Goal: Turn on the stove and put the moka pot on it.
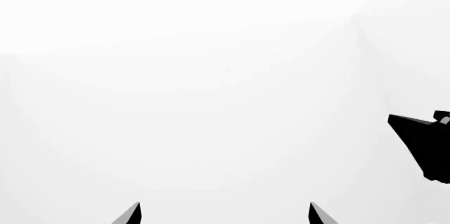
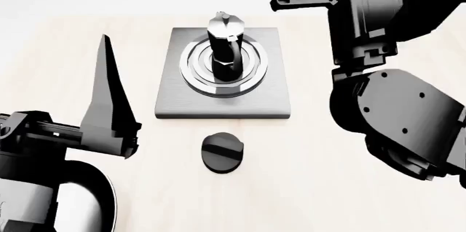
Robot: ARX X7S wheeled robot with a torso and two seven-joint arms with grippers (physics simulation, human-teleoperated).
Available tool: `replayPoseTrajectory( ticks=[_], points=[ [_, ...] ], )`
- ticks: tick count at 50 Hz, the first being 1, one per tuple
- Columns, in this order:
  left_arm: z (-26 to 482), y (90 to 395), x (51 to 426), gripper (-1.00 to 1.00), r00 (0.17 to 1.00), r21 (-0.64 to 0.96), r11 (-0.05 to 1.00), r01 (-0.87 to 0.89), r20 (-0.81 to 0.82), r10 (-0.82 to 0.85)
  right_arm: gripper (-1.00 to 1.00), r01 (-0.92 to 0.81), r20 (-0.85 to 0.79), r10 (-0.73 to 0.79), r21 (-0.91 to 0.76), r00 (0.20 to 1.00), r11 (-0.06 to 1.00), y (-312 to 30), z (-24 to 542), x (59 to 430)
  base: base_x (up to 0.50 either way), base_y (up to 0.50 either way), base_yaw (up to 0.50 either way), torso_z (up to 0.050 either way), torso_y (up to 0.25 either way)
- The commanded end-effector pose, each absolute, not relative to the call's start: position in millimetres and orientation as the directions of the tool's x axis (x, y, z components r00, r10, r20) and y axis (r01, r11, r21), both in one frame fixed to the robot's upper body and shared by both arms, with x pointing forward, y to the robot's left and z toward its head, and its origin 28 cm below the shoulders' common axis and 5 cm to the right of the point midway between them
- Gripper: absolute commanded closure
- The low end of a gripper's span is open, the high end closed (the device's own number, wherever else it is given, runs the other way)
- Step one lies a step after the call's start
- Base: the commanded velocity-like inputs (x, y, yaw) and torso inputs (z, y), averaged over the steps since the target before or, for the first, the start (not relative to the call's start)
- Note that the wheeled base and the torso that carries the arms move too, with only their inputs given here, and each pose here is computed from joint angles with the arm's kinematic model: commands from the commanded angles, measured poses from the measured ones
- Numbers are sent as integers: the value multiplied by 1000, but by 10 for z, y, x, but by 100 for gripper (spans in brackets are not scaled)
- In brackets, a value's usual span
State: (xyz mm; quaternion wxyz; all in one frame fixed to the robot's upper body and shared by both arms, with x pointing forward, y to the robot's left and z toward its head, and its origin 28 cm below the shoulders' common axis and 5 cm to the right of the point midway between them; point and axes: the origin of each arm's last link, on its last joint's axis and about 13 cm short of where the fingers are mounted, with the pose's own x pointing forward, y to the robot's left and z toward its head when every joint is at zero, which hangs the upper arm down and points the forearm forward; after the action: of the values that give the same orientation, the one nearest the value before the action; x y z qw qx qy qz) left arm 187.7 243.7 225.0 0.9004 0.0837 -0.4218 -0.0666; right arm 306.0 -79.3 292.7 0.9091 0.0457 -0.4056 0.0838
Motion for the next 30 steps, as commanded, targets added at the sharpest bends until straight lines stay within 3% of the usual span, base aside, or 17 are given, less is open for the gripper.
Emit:
replayPoseTrajectory(
  ticks=[1,10,30],
  points=[
    [2359,2447,1828,-100,613,240,970,27,763,-205,-100,-99,790,39,28,612,995,-1034,3119,2609,0,0,0,0,0],
    [2422,2441,1759,-100,605,257,966,20,766,-216,-100,-39,823,19,4,568,999,-1271,3114,2224,0,0,0,0,0],
    [2390,2470,1628,-100,606,256,967,11,767,-210,-100,91,845,-42,-8,534,996,-1691,2943,1730,0,0,0,0,0]
  ],
)
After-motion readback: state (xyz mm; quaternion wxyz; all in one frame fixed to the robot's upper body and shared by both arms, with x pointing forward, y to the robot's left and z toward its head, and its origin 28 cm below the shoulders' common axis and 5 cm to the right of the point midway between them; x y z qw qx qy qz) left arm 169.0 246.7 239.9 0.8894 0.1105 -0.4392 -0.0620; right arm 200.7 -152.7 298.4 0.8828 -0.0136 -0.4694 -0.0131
